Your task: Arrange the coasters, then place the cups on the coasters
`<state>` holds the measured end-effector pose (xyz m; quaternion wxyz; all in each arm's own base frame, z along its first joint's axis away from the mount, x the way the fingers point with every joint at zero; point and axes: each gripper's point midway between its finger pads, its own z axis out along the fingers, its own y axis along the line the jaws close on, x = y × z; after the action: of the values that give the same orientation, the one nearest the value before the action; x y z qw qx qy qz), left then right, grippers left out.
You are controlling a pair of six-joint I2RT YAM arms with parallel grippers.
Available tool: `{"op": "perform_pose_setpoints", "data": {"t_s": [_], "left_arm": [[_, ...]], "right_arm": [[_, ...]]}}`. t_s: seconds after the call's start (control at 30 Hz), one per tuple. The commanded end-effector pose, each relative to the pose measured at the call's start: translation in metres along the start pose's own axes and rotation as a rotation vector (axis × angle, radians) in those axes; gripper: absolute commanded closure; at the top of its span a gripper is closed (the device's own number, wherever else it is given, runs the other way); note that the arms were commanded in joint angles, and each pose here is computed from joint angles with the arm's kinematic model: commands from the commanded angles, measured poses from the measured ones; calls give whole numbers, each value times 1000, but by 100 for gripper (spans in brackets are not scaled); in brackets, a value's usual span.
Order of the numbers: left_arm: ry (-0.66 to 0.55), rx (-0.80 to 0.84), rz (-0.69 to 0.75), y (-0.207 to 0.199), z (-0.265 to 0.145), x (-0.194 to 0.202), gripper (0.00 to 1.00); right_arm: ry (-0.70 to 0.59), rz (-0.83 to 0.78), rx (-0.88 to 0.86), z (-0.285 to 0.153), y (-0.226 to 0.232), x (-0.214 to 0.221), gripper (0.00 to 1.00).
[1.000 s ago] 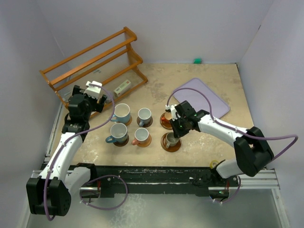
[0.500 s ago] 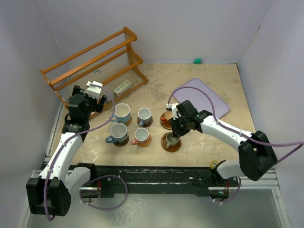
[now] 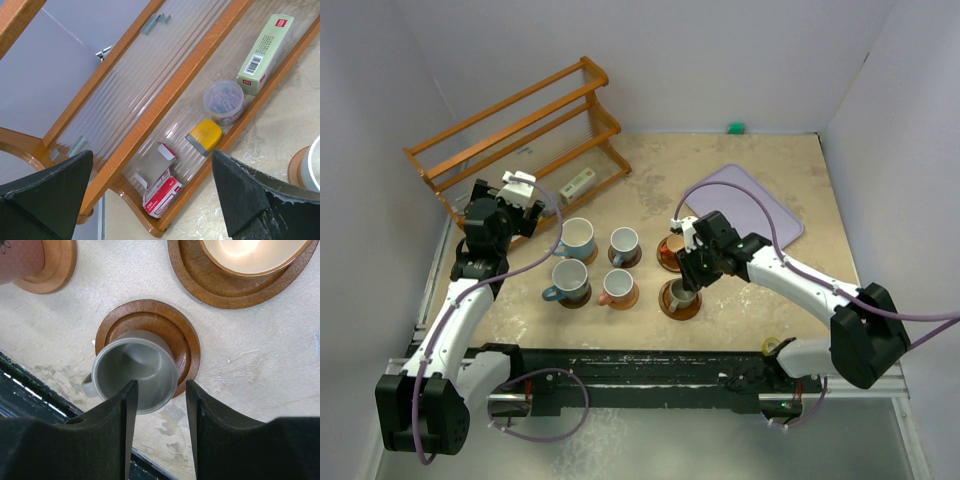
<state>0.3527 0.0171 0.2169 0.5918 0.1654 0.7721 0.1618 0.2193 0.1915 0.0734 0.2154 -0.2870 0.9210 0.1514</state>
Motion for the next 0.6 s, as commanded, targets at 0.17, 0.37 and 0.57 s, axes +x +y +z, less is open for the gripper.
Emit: {"op": "perform_pose_setpoints", "data": {"t_s": [0.17, 0.37, 0.57], "left_arm": [[-48, -64, 16, 19, 1, -19, 2], [-44, -77, 27, 21, 3, -19, 2], [-37, -86, 40, 23, 4, -17, 2]], "right_arm": [[-88, -148, -74, -34, 19, -21, 51], [-127, -330, -184, -49, 36, -21, 48], [-93, -577, -232, -55, 37, -12, 45]]}}
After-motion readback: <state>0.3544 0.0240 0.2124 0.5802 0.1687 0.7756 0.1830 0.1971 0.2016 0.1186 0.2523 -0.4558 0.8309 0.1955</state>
